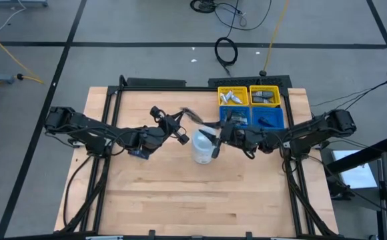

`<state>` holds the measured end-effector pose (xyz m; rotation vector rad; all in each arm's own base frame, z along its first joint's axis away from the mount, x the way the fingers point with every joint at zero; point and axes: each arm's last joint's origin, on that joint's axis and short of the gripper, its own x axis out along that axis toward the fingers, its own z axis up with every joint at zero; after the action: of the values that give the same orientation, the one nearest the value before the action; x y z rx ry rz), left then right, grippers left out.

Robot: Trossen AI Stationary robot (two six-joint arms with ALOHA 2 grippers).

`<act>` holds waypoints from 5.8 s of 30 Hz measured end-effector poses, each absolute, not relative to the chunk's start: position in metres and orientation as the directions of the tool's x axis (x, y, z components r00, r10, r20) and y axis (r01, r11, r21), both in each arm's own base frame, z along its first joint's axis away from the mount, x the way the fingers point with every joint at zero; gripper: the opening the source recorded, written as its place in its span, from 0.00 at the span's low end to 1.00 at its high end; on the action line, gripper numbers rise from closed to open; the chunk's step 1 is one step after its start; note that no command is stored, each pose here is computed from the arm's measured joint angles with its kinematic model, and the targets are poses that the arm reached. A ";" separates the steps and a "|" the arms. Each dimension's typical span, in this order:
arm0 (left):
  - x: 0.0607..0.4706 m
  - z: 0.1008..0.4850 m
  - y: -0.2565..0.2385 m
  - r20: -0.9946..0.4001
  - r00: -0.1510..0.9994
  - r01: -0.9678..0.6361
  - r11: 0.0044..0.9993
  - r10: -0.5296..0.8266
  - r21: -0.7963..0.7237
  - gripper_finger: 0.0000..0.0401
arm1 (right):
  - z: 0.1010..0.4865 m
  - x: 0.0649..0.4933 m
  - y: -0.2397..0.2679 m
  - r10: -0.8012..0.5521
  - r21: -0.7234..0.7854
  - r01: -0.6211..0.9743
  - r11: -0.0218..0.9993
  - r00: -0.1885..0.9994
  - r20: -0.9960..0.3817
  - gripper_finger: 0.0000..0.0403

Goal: Pick & Place Travel size toiletries
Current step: Put the black hair brush into the left blue bin, then return to Home Position

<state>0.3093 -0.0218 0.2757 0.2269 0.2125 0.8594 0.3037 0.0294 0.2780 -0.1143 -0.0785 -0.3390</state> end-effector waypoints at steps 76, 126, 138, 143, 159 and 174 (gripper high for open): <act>0.305 0.284 -0.025 -0.092 0.719 -0.647 0.712 0.688 0.273 0.15 | 0.270 0.307 0.010 -0.430 -0.050 0.432 0.900 0.902 0.043 0.00; 0.239 0.234 -0.043 -0.782 0.501 -0.459 0.880 0.372 0.125 0.45 | 0.239 0.211 -0.039 -0.703 -0.596 0.372 0.711 0.364 -0.612 0.00; 0.228 0.228 -0.045 -0.892 0.387 -0.432 0.901 0.232 0.047 0.45 | 0.222 0.217 -0.039 -0.658 -0.597 0.278 0.753 0.304 -0.689 0.00; 0.224 0.226 -0.044 -0.909 0.342 -0.448 0.892 0.238 0.066 0.45 | 0.209 0.224 -0.044 -0.658 -0.611 0.245 0.753 0.256 -0.708 0.00; 0.214 0.223 -0.042 -0.933 0.250 -0.481 0.870 0.258 0.112 0.45 | 0.204 0.237 -0.054 -0.657 -0.604 0.258 0.754 0.295 -0.694 0.42; 0.212 0.223 -0.042 -0.938 0.224 -0.489 0.863 0.265 0.127 0.45 | 0.237 0.238 -0.054 -0.686 -0.559 0.400 0.727 0.470 -0.556 0.68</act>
<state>0.2117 -0.0416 0.2229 -0.2114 1.2416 0.5256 0.2379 -0.0540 0.2369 -0.3777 0.8468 -0.6848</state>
